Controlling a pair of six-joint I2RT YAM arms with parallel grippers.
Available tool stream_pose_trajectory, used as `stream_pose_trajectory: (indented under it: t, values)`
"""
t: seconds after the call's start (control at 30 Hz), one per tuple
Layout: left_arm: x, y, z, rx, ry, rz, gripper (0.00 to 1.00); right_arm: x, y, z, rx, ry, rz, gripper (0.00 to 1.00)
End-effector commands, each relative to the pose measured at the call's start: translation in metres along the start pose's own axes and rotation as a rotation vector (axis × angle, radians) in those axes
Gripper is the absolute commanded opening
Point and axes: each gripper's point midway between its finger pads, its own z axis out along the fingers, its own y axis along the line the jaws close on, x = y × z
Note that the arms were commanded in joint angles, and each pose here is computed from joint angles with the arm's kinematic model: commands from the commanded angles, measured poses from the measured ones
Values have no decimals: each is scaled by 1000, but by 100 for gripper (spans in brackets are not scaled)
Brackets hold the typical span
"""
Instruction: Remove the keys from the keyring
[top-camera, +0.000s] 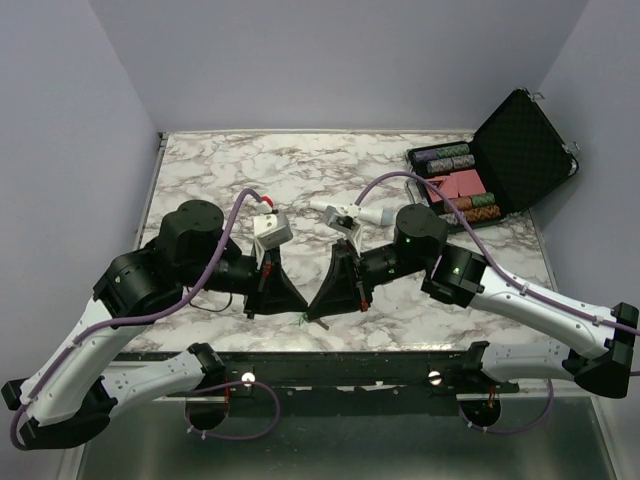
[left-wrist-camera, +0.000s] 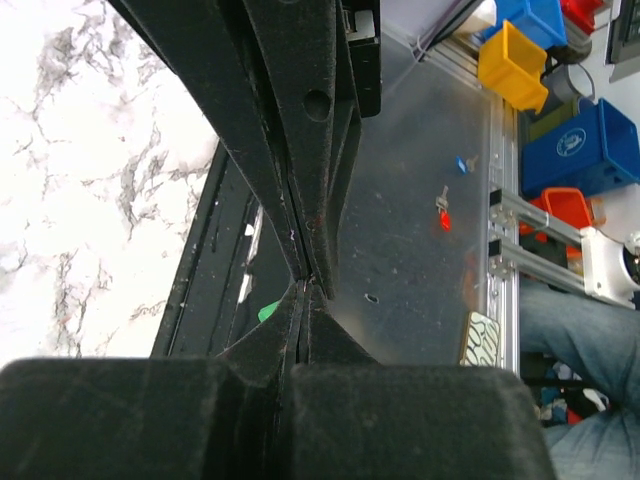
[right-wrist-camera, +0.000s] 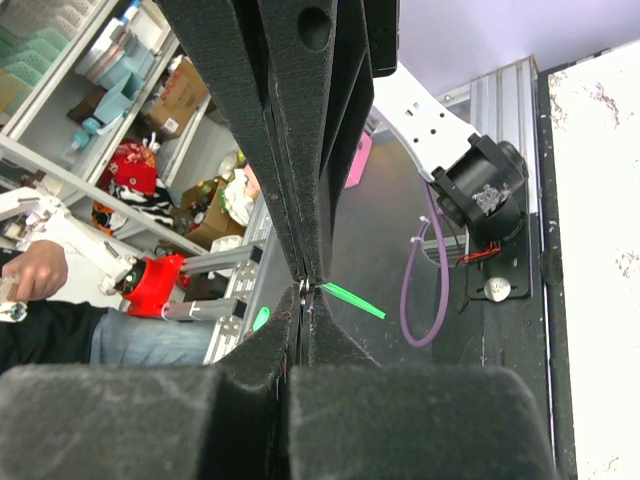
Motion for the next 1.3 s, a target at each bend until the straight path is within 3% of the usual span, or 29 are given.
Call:
stream_pose_trajectory:
  t: [0.0, 0.27, 0.3, 0.37, 0.47, 0.57, 0.83, 1.03, 1.27]
  values:
    - [16, -17, -4, 101, 82, 35, 0, -1, 13, -1, -44, 32, -16, 1]
    - [9, -14, -6, 69, 52, 79, 0, 9, 8, -3, -30, 58, 0, 1]
    - [3, -15, -8, 61, 17, 93, 4, 8, 8, -3, -25, 52, -9, 1]
    - [-8, -15, -14, 23, -55, 110, 27, 6, 8, -5, -12, 43, -19, 1]
    - [-24, -9, -26, -70, -156, 134, 51, 3, 7, -7, 10, 30, -30, 1]
    - [-42, -5, -42, -164, -272, 139, 51, -3, 7, -8, 34, 10, -39, 1]
    - [-73, -13, -81, -212, -613, 48, 49, -23, 18, -11, 17, -72, -88, 1]
    - [-68, -23, -72, -49, -720, -45, 49, -55, 30, -10, -24, -232, -140, 1]
    - [-67, -13, -69, -40, -786, -102, 60, -63, 27, -5, -31, -268, -127, 1]
